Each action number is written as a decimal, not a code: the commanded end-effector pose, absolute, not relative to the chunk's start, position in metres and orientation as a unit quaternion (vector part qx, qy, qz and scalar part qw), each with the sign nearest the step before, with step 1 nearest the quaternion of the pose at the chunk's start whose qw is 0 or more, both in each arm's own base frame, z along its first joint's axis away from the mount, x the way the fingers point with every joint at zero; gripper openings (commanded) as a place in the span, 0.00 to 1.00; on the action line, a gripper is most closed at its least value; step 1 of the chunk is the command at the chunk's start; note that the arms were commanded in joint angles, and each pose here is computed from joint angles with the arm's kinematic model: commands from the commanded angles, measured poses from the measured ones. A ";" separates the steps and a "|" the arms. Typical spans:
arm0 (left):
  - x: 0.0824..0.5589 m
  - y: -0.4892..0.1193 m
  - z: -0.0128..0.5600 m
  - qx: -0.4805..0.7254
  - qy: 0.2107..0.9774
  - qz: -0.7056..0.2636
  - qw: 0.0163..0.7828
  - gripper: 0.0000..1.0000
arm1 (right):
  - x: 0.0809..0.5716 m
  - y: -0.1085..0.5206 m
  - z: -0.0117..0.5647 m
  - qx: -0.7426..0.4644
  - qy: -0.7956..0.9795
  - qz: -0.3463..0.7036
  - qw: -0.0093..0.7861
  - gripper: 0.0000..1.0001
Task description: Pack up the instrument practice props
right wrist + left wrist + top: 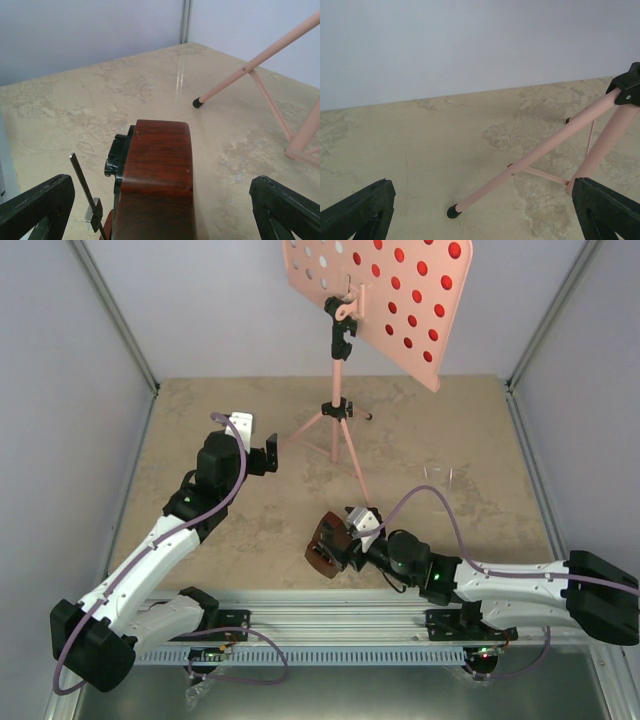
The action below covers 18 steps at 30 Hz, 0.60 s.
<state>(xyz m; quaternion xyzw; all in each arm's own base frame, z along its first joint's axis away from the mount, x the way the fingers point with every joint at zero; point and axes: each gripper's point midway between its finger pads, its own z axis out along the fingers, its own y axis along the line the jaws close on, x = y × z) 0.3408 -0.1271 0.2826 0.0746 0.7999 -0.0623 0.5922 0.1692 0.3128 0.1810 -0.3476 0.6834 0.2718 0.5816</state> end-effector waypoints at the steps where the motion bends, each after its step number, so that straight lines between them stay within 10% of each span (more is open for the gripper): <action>1: 0.340 -0.126 0.292 0.074 0.790 -0.065 0.605 0.99 | 0.176 0.315 0.195 -0.318 0.684 0.274 0.597 0.97; 18: 0.340 -0.126 0.293 0.073 0.790 -0.066 0.606 0.99 | 0.184 0.315 0.190 -0.295 0.700 0.264 0.594 0.97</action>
